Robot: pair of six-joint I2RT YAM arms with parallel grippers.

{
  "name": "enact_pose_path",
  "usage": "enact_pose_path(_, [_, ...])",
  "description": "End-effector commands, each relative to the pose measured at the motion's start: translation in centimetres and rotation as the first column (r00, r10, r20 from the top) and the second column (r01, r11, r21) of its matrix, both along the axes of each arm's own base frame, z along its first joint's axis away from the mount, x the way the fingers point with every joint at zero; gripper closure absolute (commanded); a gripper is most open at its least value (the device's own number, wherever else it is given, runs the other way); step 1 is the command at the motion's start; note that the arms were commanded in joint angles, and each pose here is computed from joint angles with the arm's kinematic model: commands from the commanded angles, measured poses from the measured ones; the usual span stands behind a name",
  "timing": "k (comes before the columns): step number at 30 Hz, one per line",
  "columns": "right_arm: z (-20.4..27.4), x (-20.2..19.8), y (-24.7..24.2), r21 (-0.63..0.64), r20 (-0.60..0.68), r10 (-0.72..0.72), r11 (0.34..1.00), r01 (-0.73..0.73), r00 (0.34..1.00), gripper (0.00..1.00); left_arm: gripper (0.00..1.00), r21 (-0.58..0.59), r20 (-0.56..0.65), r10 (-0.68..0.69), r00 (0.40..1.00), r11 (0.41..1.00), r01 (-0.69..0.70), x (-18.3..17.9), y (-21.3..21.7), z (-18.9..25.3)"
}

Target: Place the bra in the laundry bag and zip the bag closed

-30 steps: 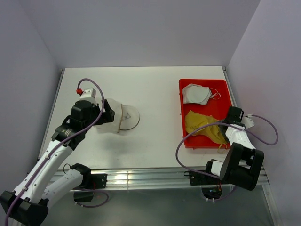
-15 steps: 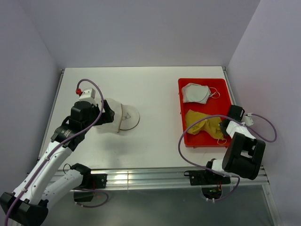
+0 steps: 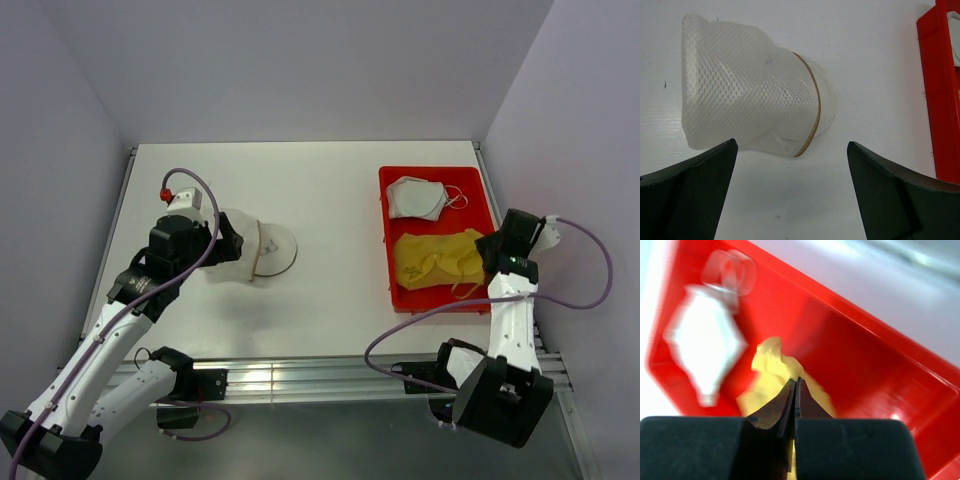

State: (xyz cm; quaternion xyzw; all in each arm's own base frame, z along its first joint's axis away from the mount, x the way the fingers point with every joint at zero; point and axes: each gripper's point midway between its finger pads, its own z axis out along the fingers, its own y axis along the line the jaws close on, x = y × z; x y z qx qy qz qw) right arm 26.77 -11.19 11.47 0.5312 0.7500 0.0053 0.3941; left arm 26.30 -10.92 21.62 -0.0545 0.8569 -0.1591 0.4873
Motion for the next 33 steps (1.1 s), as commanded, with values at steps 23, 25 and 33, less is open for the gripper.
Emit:
enact_pose_path(23, [27.9, 6.2, 10.2, -0.219, 0.435, 0.309, 0.947, -0.233, 0.846, 1.00, 0.01, -0.011, 0.052, 0.009, 0.999, 1.000, -0.009, -0.1, 0.3, 1.3])
enact_pose_path(25, [29.9, 6.7, 11.7, -0.226, 0.462, 0.341, 0.938, -0.264, 0.818, 1.00, 0.01, -0.012, 0.051, 0.010, 0.999, 1.000, -0.009, -0.1, 0.3, 1.4])
enact_pose_path(33, [32.8, 8.7, 18.9, -0.204, 0.517, 0.460, 0.885, -0.418, 0.722, 1.00, 0.01, -0.014, 0.059, 0.006, 0.998, 1.000, -0.005, -0.1, 0.2, 1.6])
